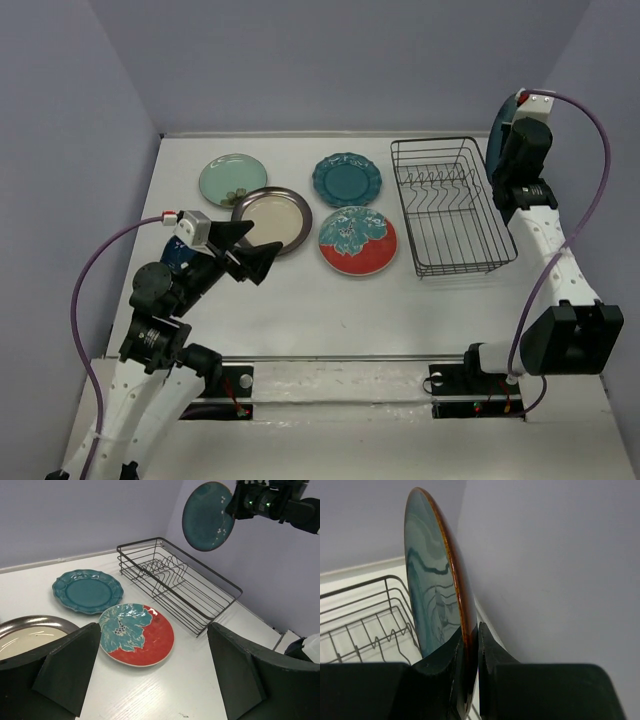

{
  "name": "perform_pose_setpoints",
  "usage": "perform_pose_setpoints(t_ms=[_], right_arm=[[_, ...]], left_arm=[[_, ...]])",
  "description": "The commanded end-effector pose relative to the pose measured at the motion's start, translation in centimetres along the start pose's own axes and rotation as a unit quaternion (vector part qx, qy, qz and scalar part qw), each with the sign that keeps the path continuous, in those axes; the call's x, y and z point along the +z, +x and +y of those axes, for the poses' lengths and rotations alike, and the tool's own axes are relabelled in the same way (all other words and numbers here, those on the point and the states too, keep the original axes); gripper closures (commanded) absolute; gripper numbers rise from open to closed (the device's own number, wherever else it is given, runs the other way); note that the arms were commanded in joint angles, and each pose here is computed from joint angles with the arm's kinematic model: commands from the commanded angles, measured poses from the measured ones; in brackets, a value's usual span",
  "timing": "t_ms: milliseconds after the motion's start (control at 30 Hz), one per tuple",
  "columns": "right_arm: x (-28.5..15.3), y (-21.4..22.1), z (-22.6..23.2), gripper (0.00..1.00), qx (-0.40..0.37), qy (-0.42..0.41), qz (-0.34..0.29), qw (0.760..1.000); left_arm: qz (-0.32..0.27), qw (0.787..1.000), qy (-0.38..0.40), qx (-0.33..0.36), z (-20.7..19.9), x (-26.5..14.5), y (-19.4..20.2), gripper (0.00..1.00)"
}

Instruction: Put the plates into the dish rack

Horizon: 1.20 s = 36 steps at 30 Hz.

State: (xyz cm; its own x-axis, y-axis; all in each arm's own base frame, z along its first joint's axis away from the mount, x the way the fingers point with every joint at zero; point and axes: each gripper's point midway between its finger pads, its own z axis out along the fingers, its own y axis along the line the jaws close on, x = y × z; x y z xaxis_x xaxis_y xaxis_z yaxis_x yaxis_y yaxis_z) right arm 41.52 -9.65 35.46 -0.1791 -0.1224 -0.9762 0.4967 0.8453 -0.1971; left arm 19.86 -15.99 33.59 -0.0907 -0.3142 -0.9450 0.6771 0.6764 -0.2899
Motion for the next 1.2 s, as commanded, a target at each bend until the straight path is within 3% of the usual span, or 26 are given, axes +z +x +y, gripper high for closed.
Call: perform_pose_setpoints(t_ms=[0, 300, 667, 1167], right_arm=[[-0.1, -10.5, -0.2, 0.93, 0.005, -0.020, -0.187, 0.982], [2.8, -9.2, 2.1, 0.93, -0.047, -0.044, -0.169, 0.983], [4.8, -6.0, 2.0, 0.93, -0.042, -0.036, -0.132, 0.990], [6.3, 2.2, 5.2, 0.93, -0.025, -0.075, -0.052, 0.995]], left_arm=[[-0.029, 0.999, 0.031, 0.015, -1.9, -0.2, -2.3, 0.01], [-0.024, 0.999, 0.046, 0.016, -2.7, -0.3, -2.1, 0.01], [-0.023, 0.998, 0.047, 0.016, -2.9, -0.4, -2.1, 0.01], [-0.026, 0.999, 0.040, 0.011, -2.7, -0.4, -2.2, 0.01]])
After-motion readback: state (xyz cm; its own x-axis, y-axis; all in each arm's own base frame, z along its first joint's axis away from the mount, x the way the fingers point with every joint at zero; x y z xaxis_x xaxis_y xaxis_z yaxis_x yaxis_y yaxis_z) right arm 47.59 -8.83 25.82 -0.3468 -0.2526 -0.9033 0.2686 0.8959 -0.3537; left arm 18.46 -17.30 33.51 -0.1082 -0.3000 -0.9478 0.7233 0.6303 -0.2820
